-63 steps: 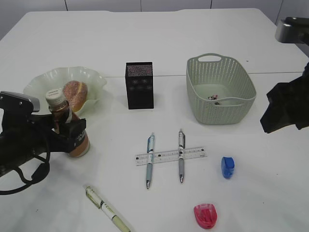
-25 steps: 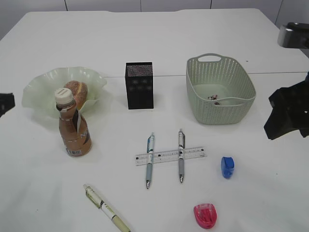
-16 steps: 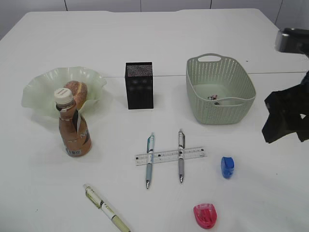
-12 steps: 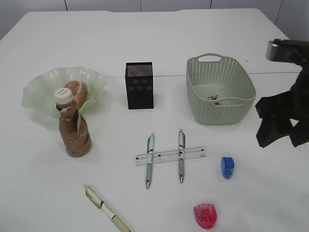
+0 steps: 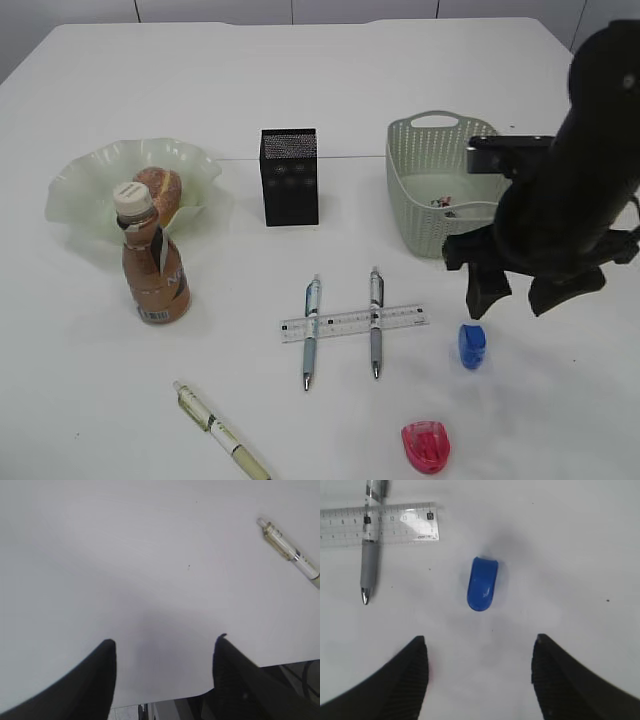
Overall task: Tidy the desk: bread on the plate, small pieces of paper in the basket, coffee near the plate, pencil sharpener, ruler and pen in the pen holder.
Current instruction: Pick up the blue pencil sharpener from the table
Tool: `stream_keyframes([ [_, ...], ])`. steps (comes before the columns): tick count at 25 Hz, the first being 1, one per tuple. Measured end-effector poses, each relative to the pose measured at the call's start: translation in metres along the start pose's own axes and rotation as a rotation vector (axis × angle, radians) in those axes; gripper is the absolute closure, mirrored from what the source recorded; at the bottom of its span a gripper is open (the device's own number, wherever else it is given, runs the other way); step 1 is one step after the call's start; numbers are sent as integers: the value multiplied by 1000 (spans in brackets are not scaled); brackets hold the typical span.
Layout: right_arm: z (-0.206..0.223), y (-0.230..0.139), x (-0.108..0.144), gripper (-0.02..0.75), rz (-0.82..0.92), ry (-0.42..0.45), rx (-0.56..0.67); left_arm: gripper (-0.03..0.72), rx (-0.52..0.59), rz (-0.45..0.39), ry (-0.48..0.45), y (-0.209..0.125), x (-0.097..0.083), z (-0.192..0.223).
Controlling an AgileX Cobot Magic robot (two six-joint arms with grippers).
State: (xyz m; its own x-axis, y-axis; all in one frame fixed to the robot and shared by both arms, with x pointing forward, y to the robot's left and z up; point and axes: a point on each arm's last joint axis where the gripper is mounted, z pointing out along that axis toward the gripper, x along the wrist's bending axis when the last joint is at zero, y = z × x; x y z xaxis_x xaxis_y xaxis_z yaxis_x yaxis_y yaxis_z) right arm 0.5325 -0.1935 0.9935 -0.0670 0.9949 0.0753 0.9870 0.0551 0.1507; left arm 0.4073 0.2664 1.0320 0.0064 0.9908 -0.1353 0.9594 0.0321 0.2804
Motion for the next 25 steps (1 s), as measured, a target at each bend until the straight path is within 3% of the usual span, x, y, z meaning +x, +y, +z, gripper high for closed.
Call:
stream_keyframes([
  [7,37,15,6,261,15,-32,52,249,15,-3,-4,-1,-1,-1],
  [25,85,30,8,261,18,-49,92,252,20,-3,-4,-1,-1,-1],
])
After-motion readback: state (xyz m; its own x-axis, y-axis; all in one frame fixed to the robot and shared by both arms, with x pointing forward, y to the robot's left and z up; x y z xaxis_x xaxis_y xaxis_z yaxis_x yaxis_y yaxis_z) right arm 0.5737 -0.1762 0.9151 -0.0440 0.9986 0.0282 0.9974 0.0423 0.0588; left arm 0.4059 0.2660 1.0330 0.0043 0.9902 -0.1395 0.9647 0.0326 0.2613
